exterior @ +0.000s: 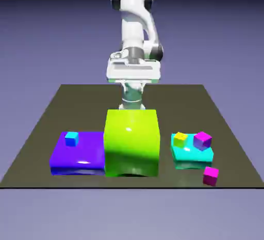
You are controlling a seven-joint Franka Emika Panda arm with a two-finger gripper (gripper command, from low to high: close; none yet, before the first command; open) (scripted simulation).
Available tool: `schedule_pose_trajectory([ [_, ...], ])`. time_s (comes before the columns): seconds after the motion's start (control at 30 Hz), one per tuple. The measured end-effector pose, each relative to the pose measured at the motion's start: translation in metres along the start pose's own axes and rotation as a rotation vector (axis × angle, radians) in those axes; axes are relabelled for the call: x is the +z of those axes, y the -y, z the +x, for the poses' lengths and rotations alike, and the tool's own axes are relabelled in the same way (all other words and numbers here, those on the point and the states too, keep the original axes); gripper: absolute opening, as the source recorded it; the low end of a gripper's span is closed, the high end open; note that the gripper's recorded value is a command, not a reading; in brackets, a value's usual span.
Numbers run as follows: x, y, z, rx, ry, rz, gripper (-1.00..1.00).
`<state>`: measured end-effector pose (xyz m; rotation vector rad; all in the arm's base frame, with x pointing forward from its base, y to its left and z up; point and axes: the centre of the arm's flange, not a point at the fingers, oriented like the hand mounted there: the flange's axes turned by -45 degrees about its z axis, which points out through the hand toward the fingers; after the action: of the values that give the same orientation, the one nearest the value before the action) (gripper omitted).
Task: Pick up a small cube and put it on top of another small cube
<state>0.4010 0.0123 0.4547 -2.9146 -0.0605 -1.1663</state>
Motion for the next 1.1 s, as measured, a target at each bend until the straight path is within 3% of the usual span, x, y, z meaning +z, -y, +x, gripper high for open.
schedule_pose_trajectory([
  [0.53,0.159,0.136,0.026,0.232,0.494,0.041,0.00],
  [1.1,0.300,0.295,-0.063,0.461,1.015,-0.102,0.00],
])
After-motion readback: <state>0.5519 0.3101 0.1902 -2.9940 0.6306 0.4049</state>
